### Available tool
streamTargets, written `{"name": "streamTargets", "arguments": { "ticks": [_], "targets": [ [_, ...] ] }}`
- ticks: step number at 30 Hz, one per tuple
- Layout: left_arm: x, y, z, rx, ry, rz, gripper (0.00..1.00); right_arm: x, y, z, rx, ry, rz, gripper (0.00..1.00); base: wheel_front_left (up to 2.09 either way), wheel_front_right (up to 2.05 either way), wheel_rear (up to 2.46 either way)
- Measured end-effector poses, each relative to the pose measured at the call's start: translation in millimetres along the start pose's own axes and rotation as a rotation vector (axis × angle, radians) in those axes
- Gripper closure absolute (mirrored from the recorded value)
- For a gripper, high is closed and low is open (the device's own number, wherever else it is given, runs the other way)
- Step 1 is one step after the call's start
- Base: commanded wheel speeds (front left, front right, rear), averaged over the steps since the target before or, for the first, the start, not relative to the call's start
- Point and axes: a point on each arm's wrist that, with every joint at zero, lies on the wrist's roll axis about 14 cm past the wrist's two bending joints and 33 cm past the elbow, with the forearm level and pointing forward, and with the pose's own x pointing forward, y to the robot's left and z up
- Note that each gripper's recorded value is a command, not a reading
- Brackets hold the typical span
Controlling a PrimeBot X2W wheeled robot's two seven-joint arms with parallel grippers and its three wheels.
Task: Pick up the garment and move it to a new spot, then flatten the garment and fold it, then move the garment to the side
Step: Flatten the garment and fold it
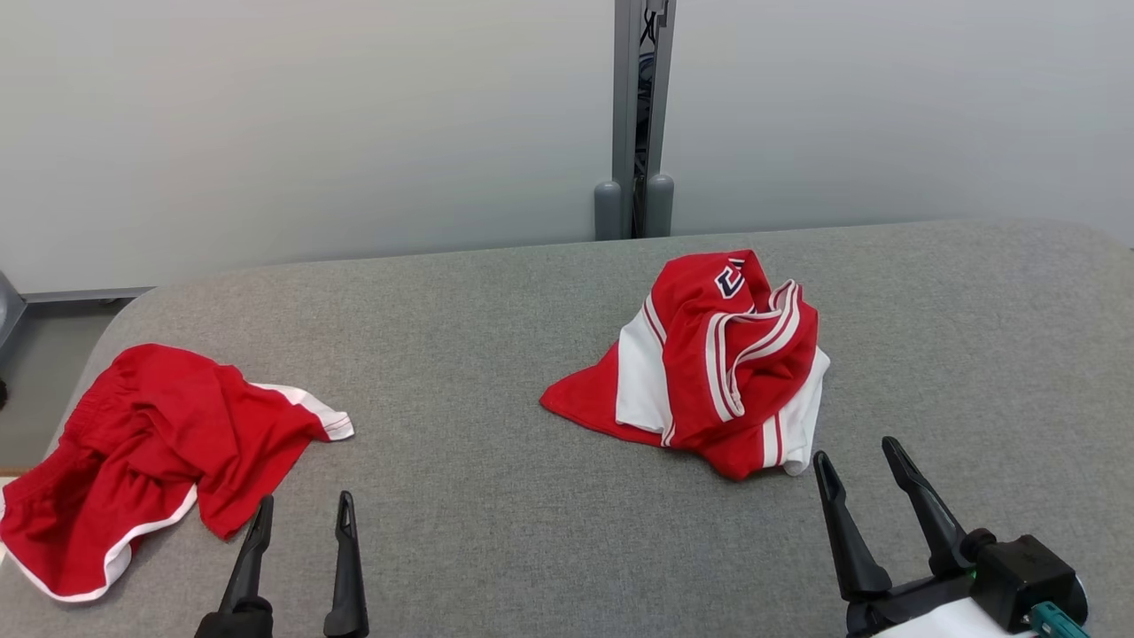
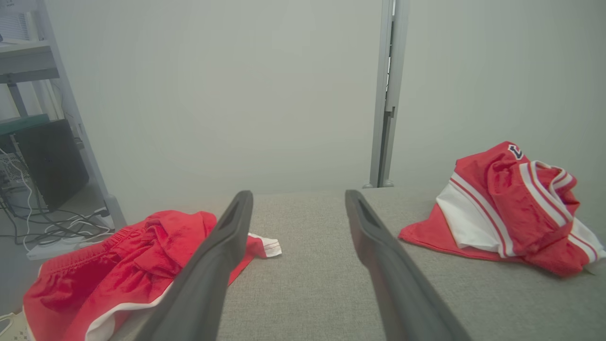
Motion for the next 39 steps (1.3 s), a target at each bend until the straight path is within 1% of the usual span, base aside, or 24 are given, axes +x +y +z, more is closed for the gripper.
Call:
{"name": "streamTargets", "arguments": {
  "ticks": [8, 11, 12, 14, 21, 22, 29, 34, 39],
  "targets": [
    [5.3, -18.6, -10.5, -0.01, 0.032, -0.071, 0.0, -1.1, -4.4, -0.7, -0.001, 0.003, -0.015, 0.0, 0.0, 0.0, 0.0],
    [11.9, -36.9, -12.8, -0.043, 0.04, -0.132, 0.0, -1.7, -9.2, -0.8, -0.003, 0.004, -0.03, 0.0, 0.0, 0.0, 0.0],
    [15.1, -51.4, -15.2, -0.083, 0.052, -0.178, 0.0, -2.8, -15.4, 0.5, 0.003, 0.0, -0.051, 0.0, 0.0, 0.0, 0.0],
    [15.9, -72.9, -19.7, -0.101, 0.069, -0.26, 0.0, -6.2, -25.9, 0.2, 0.007, 0.001, -0.086, 0.0, 0.0, 0.0, 0.0],
    [27.6, -138.0, -30.3, -0.112, 0.104, -0.478, 0.0, -10.7, -52.8, 0.0, -0.011, 0.007, -0.168, 0.0, 0.0, 0.0, 0.0],
    [27.6, -138.0, -30.3, -0.112, 0.104, -0.478, 0.0, -10.7, -52.8, 0.0, -0.011, 0.007, -0.168, 0.0, 0.0, 0.0, 0.0],
    [46.4, -188.3, -54.2, -0.076, 0.159, -0.644, 0.0, -5.7, -72.2, -7.2, 0.002, 0.028, -0.224, 0.0, 0.0, 0.0, 0.0],
    [48.3, -219.1, -74.1, -0.053, 0.207, -0.754, 0.0, -7.5, -85.8, -14.5, 0.007, 0.052, -0.267, 0.0, 0.0, 0.0, 0.0],
    [46.4, -248.0, -84.5, -0.023, 0.223, -0.859, 0.0, -8.0, -97.3, -16.6, 0.001, 0.061, -0.3, 0.0, 0.0, 0.0, 0.0]
  ]
}}
